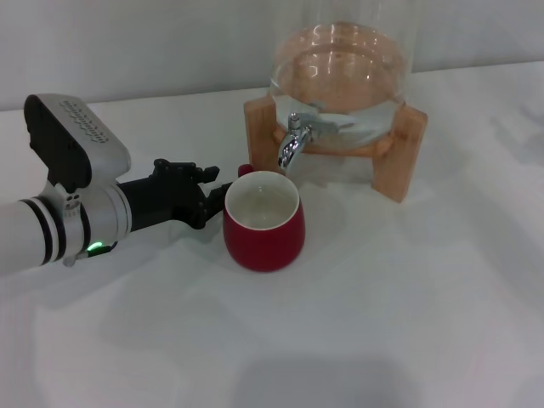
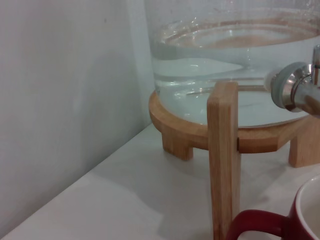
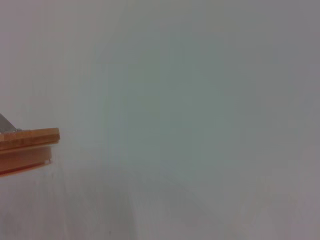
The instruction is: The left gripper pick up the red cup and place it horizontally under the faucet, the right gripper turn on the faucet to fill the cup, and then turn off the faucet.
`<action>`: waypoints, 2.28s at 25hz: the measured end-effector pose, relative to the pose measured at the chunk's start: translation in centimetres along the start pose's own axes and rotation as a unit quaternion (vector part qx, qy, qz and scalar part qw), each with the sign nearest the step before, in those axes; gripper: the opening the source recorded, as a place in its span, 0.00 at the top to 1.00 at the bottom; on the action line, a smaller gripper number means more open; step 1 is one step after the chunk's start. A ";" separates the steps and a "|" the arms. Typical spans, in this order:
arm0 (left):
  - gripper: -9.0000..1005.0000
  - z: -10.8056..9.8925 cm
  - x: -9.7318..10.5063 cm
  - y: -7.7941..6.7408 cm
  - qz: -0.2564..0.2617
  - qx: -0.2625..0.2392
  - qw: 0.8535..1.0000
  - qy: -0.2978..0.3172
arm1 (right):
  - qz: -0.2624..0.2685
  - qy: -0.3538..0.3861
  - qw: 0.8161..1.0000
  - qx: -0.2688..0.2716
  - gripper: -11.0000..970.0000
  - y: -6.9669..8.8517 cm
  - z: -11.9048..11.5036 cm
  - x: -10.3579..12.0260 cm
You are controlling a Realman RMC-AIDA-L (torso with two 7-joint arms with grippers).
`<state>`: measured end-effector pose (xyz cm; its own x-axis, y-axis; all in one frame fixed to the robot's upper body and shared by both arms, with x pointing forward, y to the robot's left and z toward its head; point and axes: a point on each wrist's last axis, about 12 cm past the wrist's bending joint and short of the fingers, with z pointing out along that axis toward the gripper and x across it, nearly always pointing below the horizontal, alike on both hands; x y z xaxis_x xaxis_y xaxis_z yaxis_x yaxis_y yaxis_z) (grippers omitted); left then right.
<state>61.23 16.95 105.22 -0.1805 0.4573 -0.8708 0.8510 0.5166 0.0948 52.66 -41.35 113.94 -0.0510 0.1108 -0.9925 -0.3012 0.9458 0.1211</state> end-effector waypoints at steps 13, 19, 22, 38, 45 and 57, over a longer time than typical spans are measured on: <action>0.66 -0.9 0.9 -0.5 -0.021 0.012 1.000 -0.010 | 0.005 -0.006 1.000 0.005 0.35 -0.3 -0.7 -0.1; 0.66 -2.1 1.5 -0.2 -0.019 0.007 1.000 -0.012 | 0.005 -0.008 1.000 0.003 0.35 -0.3 -0.6 -0.1; 0.66 -2.5 1.4 -0.3 -0.012 0.008 1.000 -0.013 | 0.005 -0.008 1.000 0.003 0.35 -0.2 -0.5 -0.2; 0.66 -8.8 3.1 -0.8 -0.095 -0.068 0.990 -0.083 | 0.006 -0.006 1.000 0.007 0.35 -0.4 -0.8 0.0; 0.66 -12.4 4.2 -0.3 -0.169 -0.113 0.970 -0.136 | 0.007 -0.008 1.000 0.015 0.35 -0.7 -1.3 -0.1; 0.66 -10.9 3.9 -2.1 -0.152 -0.053 0.980 -0.120 | 0.006 -0.009 1.000 0.014 0.35 -0.7 -1.2 -0.2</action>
<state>53.37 25.59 106.89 -0.2855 0.0936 -0.9538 0.7171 0.6812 -0.1478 51.74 -42.42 114.02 -0.0368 0.1282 -0.9911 -0.2734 0.9526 0.1334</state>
